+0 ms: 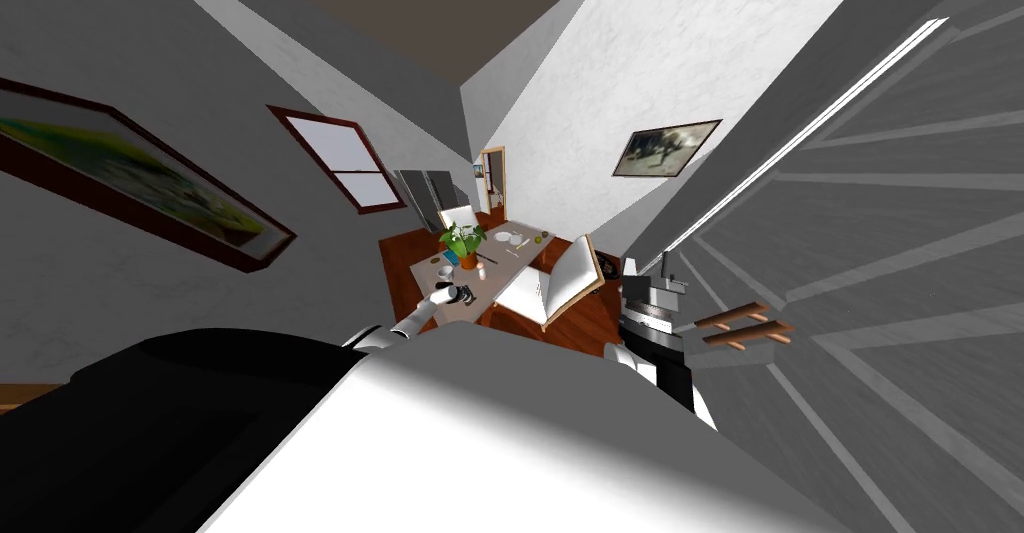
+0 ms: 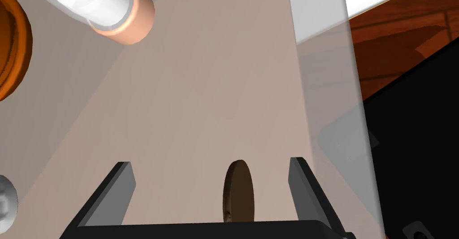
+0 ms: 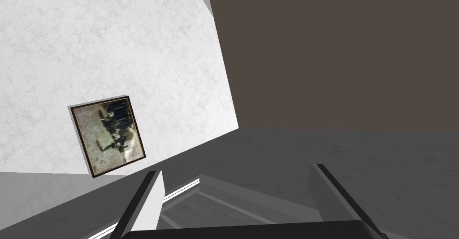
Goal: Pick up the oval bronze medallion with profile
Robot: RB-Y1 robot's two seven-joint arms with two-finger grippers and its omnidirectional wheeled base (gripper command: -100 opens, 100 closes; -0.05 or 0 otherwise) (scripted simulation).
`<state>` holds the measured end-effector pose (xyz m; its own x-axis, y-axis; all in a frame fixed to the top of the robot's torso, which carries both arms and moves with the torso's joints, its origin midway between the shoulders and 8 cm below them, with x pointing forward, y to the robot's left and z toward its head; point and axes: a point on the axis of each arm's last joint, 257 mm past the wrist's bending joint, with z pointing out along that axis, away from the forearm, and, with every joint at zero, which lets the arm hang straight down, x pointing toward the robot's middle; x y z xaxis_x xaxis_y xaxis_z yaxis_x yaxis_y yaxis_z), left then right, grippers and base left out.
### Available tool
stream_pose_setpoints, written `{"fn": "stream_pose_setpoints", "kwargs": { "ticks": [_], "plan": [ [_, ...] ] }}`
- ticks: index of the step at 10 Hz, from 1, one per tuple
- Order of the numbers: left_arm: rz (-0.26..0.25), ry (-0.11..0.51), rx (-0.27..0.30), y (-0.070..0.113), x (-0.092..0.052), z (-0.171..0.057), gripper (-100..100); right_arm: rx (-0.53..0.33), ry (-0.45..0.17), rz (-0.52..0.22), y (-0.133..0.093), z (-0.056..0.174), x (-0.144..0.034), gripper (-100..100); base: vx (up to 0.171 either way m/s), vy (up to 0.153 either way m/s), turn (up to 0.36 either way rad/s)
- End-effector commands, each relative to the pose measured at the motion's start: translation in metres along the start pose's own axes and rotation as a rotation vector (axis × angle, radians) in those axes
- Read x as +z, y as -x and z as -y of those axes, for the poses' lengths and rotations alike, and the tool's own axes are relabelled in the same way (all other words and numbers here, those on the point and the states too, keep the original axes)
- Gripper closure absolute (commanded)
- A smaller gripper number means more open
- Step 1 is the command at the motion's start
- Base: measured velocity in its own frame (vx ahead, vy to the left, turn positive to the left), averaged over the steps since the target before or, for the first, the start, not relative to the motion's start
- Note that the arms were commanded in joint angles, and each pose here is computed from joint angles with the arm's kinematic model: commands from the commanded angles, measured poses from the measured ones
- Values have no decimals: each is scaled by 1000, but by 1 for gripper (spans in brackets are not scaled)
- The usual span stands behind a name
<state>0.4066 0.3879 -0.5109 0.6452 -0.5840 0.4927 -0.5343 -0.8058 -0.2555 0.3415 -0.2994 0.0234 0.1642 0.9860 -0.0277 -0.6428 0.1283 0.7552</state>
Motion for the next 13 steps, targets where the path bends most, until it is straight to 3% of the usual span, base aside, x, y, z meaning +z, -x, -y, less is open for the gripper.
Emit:
{"fn": "stream_pose_setpoints", "kwargs": {
  "ticks": [1, 2, 7, 8, 9, 10, 13],
  "plan": [
    [43, 42, -48, 16, -2, -4, -100, 0, 0, 0, 0, 0, 0, 0, 3, 22, -159],
    [43, 42, -48, 16, -2, -5, -100, 0, 0, 0, 0, 0, 0, 0, 2, 18, -44],
    [137, 134, -172, 55, -7, -15, -100, 0, 0, 0, 0, 0, 0, 0, 4, 18, -90],
    [126, 122, -157, 50, -5, -10, -100, 0, 0, 0, 0, 0, 0, 0, 2, 11, -14],
    [128, 126, -160, 51, -6, -11, 0, 0, 0, 0, 0, 0, 0, 0, 0, 0, 0],
    [128, 125, -160, 53, 1, -22, -100, 0, 0, 0, 0, 0, 0, 0, 29, 24, -5],
    [128, 126, -163, 53, 5, -32, -100, 0, 0, 0, 0, 0, 0, 0, 45, 40, -7]
  ]
}}
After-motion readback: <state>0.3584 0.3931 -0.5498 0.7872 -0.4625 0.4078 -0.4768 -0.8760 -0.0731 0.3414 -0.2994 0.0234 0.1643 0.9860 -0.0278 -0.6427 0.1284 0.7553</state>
